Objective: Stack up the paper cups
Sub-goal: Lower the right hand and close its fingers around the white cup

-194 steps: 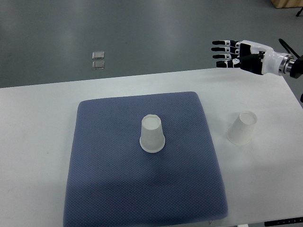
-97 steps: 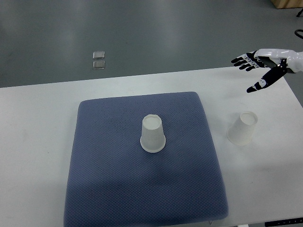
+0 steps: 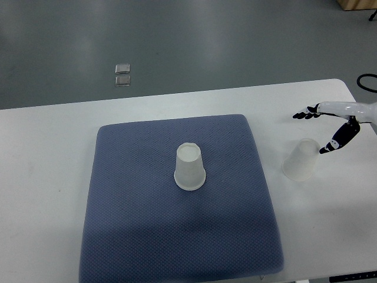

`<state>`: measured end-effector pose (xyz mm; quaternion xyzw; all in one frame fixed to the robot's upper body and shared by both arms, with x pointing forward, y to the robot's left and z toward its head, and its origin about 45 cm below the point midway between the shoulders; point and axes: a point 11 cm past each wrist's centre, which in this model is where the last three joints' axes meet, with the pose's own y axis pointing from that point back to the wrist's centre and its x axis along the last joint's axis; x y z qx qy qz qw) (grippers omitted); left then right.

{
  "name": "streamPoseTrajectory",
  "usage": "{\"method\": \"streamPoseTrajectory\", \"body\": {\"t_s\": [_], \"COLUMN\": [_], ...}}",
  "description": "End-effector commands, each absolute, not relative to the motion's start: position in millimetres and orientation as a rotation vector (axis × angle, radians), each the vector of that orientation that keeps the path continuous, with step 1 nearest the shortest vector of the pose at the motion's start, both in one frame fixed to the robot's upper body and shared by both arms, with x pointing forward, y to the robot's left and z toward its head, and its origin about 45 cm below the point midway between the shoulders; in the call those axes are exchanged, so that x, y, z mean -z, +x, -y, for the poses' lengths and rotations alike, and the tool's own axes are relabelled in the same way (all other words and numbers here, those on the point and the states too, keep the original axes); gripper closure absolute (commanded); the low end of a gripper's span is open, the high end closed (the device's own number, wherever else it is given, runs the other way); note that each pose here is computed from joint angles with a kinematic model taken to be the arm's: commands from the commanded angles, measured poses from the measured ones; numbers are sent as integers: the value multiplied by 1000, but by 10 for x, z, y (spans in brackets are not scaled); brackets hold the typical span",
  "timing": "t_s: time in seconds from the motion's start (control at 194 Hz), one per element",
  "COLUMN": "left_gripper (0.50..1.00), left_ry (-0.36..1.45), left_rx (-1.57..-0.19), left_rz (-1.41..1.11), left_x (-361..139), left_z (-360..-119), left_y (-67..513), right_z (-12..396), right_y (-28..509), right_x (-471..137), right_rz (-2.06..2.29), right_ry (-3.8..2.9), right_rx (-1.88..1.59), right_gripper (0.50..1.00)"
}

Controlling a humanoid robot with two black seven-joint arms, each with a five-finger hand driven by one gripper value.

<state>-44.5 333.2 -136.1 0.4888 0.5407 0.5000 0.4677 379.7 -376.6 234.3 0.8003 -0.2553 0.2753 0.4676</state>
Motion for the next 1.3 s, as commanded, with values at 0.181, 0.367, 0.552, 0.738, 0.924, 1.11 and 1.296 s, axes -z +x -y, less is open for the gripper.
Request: {"method": "streamPoseTrajectory", "body": {"t_s": [0.181,0.367,0.552,0.738,0.924,1.11,1.296], "left_gripper": [500,500,500,500,500,500,500], "left_ry": [1198,1199,1199,1198,1198,1200,1200], "left_rx": [-1228,-1227,-1227,-1228,-1228,-1226,-1226], "left_rz": [-1327,-1326,-1326,-1327,-1327,-1327,-1327], "left_x": [1361,1361,1361,1361,1361,1361,1361], "left_z": [-3332,-3332,-3332,-3332,-3332,-3332,-3332], "left_y": [-445,-445,-445,-444,-445,-447,-447], "right_z": [3724,3632,3609,3619,3614,3615,3615], "right_y": [3705,3702,3701,3717,3708,3707,3712], "right_x": [-2097,-2000,-1886,-1832,-1814,-1812,-1826], "right_rz": [576,577,563,560,547,537,539], "right_ry": [1932,1942,1920,1886,1877,1870,1874], "right_rx": [-696,-709,-726,-767,-780,-791,-794], "right_gripper": [576,579,583,593,683,738,775]}}
